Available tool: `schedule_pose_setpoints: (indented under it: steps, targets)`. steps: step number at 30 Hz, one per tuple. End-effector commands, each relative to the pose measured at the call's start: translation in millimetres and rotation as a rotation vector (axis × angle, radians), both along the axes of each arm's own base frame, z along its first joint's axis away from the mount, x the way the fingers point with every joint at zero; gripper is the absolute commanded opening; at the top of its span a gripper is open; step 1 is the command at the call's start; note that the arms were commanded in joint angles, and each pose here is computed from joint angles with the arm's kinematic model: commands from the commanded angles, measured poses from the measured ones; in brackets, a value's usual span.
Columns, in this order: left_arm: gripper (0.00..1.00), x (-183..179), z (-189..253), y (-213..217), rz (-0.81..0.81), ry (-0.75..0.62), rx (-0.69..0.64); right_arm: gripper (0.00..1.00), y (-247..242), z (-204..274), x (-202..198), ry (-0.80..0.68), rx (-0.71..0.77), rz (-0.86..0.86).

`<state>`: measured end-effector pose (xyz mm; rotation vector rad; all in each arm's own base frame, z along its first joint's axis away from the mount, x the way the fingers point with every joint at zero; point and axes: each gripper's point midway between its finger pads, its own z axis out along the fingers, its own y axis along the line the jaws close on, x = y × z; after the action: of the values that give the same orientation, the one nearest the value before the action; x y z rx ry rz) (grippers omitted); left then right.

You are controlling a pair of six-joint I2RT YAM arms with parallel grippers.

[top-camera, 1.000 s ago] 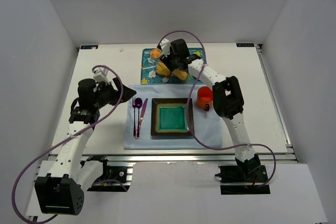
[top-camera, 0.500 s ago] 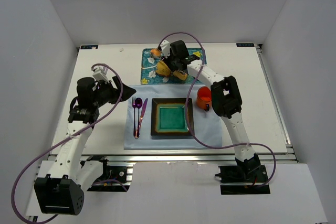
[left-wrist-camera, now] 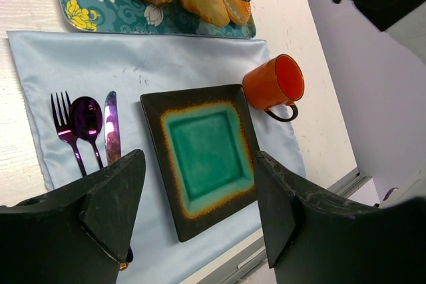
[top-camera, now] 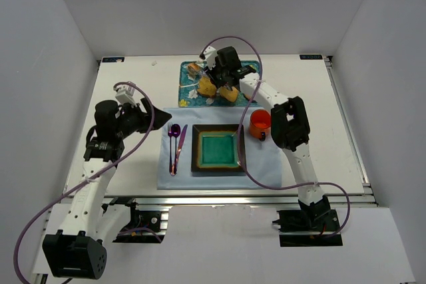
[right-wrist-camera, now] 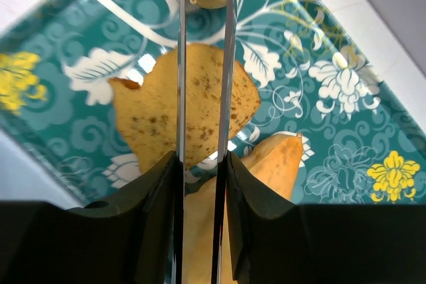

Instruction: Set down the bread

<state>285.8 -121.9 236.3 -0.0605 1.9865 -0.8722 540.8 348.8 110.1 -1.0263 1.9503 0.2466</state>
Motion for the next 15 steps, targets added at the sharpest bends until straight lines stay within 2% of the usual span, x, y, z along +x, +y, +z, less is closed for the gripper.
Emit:
schedule_pose_setpoints:
  steps: [1, 7, 8, 9, 10, 11, 13, 14, 15]
  targets:
    - [0.75, -1, 23, 2, 0.009, -0.068, 0.008, 0.17, 13, 111, -10, -0.121, 0.163, 0.041]
    - [0.75, -7, 29, 4, 0.023, -0.092, -0.001, 0.12, 1, 127, -53, -0.060, 0.182, 0.095]
    - [0.75, -8, 26, 4, 0.024, -0.089, -0.003, 0.11, -5, 148, -65, -0.087, 0.200, 0.103]
    - [0.75, -10, 28, 4, 0.029, -0.095, -0.009, 0.11, -11, 128, -77, -0.046, 0.175, 0.108]
    - [0.75, -12, 30, 4, 0.028, -0.102, -0.012, 0.10, -17, 146, -90, -0.064, 0.191, 0.121]
    - [0.75, -13, 29, 4, 0.030, -0.100, -0.013, 0.10, -22, 144, -100, -0.050, 0.187, 0.129]
    - [0.75, -17, 30, 5, 0.036, -0.110, -0.019, 0.09, -36, 117, -131, 0.033, 0.147, 0.154]
    - [0.75, -18, 31, 5, 0.039, -0.112, -0.023, 0.09, -46, 136, -148, 0.007, 0.161, 0.167]
    - [0.75, -19, 28, 5, 0.041, -0.107, -0.028, 0.09, -51, 134, -162, 0.012, 0.156, 0.180]
